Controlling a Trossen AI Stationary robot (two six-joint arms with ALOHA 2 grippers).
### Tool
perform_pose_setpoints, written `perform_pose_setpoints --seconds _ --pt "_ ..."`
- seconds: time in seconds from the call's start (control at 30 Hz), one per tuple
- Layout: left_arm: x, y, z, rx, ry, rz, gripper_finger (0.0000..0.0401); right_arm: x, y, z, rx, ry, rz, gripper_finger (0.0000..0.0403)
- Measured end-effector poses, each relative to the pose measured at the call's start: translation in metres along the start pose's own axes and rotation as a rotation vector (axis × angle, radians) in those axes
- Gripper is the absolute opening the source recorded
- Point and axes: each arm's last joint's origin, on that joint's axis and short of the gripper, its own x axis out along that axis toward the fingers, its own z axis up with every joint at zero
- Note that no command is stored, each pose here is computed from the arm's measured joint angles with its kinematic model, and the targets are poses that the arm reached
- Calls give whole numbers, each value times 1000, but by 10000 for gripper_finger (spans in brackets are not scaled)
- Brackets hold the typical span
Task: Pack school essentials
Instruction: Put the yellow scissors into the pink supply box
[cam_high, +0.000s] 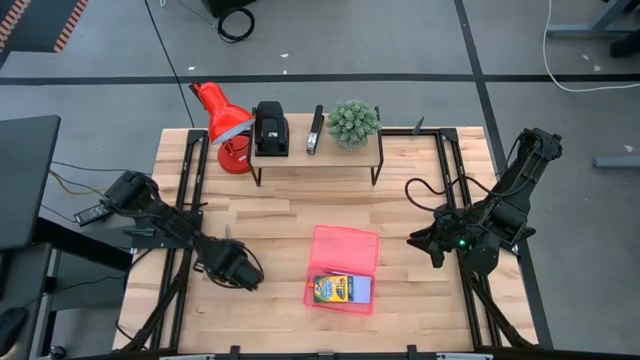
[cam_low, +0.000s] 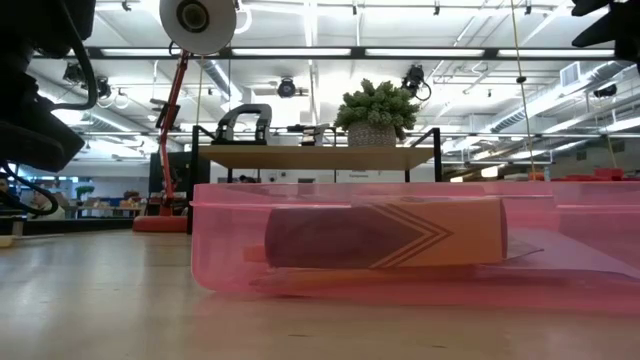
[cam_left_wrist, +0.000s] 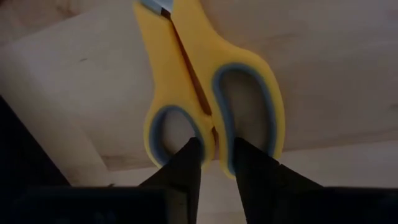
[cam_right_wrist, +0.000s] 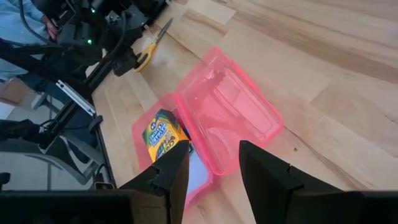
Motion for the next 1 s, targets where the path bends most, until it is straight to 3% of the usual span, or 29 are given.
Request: perform_pose_setpoints --seconds 0.5,1.0 --pt "-22 -18 -7 45 -54 -89 85 0 0 1 -35 -26 -4 147" --pt "-36 -24 -10 63 -97 -112 86 0 0 1 -36 -26 -5 147"
